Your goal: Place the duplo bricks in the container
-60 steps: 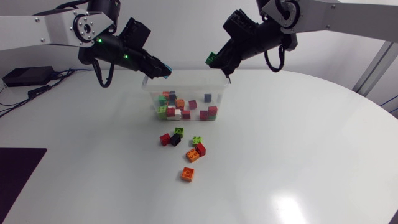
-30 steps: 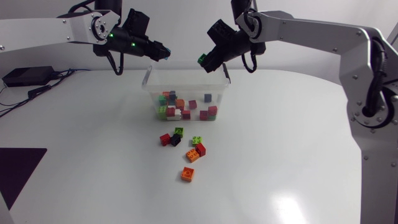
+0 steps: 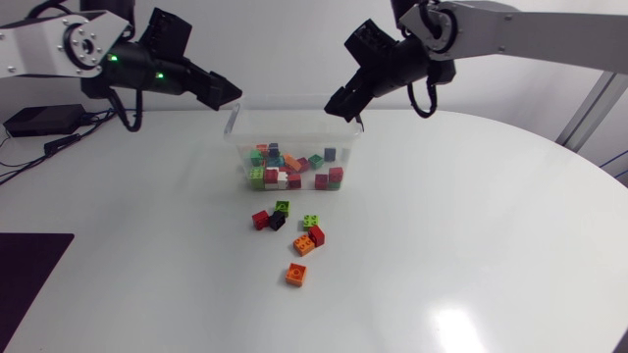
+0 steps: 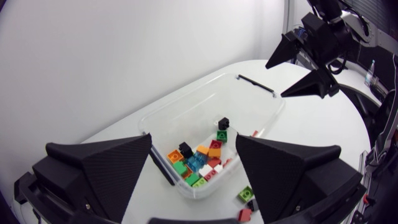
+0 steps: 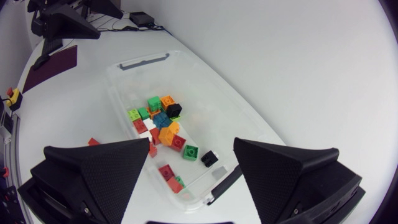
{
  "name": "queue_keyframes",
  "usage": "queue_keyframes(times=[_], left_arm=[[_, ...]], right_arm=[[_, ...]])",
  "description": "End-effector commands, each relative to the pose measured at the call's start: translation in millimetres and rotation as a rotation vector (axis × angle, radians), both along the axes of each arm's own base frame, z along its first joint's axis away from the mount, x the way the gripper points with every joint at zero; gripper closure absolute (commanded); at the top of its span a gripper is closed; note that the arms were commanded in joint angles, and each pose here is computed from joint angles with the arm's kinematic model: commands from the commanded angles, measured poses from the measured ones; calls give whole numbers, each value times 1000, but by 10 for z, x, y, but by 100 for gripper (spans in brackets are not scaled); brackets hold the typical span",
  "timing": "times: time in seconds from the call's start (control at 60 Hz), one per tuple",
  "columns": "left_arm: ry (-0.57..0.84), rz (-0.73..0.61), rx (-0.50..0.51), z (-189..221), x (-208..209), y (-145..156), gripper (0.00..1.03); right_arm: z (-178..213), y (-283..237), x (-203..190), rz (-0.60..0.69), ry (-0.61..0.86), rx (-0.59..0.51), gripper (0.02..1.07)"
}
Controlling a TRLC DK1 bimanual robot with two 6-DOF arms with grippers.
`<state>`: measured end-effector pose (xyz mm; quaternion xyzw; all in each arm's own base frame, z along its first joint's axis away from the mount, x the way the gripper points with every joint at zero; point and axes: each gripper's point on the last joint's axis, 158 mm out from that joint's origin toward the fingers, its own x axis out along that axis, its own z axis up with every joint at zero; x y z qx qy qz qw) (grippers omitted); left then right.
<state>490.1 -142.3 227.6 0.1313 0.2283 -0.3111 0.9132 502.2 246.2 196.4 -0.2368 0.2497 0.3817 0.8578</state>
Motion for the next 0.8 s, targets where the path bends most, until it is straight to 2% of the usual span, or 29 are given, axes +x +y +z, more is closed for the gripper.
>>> queue_keyframes(times=[0.0, 0.167, 0.35, 0.5, 0.783], left_arm=[[13, -56, 72, -88, -326, 44, 7], [106, -145, 163, -481, -846, 65, 7], [205, -264, 251, -1142, -1257, 7, 7], [256, -299, 272, -1451, -1296, -10, 7], [334, -359, 297, -1955, -1227, -119, 8]], right_arm=[[-31, -27, -294, -11, 40, 14, 7], [-374, -45, -767, -52, 144, -5, 7], [-952, 75, -1209, -63, 198, -174, 7], [-1146, 187, -1323, -73, 213, -202, 7], [-1726, 234, -1409, -135, 357, -275, 7]])
